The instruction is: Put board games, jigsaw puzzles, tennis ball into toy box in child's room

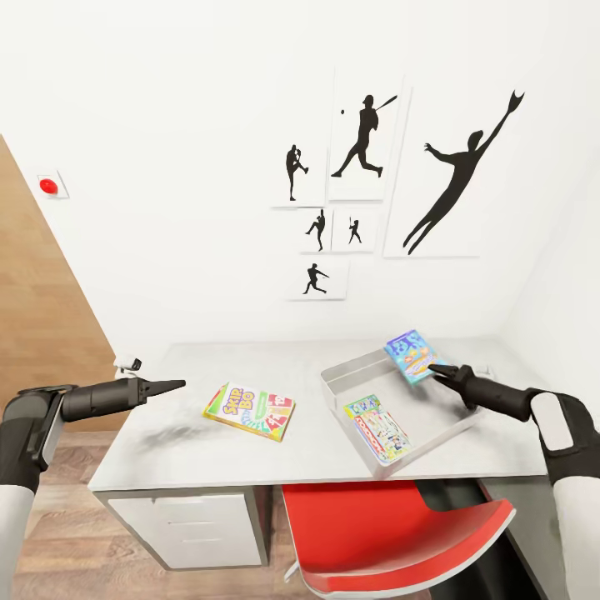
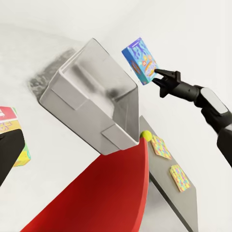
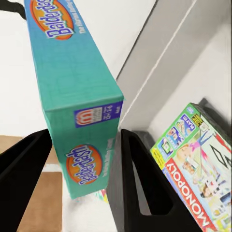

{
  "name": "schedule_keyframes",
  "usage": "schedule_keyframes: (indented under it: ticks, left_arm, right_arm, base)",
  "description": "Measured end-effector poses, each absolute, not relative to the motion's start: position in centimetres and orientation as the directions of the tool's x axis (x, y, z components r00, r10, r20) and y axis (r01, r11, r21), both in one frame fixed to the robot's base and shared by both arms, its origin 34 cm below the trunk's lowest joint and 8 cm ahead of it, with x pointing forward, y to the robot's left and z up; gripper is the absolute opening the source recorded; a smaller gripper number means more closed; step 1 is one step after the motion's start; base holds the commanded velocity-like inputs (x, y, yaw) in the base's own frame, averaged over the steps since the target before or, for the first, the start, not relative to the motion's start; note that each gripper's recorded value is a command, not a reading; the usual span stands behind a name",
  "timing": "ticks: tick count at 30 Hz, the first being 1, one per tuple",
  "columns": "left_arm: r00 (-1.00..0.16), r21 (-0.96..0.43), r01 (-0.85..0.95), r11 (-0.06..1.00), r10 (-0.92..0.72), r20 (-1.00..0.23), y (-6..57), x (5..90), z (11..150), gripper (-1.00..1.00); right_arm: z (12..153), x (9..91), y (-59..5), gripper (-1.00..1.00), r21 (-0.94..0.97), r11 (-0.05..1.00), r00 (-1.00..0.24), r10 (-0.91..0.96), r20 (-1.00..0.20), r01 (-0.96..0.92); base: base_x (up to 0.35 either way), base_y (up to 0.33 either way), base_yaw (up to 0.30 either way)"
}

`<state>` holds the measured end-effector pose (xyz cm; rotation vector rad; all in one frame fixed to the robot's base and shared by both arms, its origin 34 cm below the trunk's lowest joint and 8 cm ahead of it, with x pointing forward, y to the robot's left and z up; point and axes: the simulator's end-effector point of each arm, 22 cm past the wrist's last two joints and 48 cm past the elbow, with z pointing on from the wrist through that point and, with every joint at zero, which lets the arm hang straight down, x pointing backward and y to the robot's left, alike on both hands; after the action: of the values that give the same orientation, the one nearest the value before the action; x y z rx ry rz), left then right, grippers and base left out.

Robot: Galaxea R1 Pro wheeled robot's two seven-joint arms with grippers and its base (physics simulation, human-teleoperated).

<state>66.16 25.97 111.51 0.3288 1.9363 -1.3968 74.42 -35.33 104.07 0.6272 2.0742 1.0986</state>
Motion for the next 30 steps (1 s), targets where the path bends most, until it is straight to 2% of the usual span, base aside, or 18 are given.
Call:
schedule_keyframes:
  ticks: [11, 30]
  left_arm:
    - [-0.712, -0.721, 0.578, 0.382, -0.196, -0.674, 26.0, 66.2, 111.5, 1.0]
    - [-0.712, -0.721, 0.578, 0.382, -0.196, -0.674, 26.0, 66.2, 111.5, 1.0]
  right_arm:
    - [102.5, 73.5, -39.1, -1.0, 0.8, 0.579, -0.656, 0.667, -0.353, 0.157]
    - [99.8, 73.5, -39.0, -1.0, 0.655, 0.72, -0.723, 0.576, -0.382, 0.228]
  base:
    - [0.0, 0.0, 0.0]
    - [0.0, 0.0, 0.0]
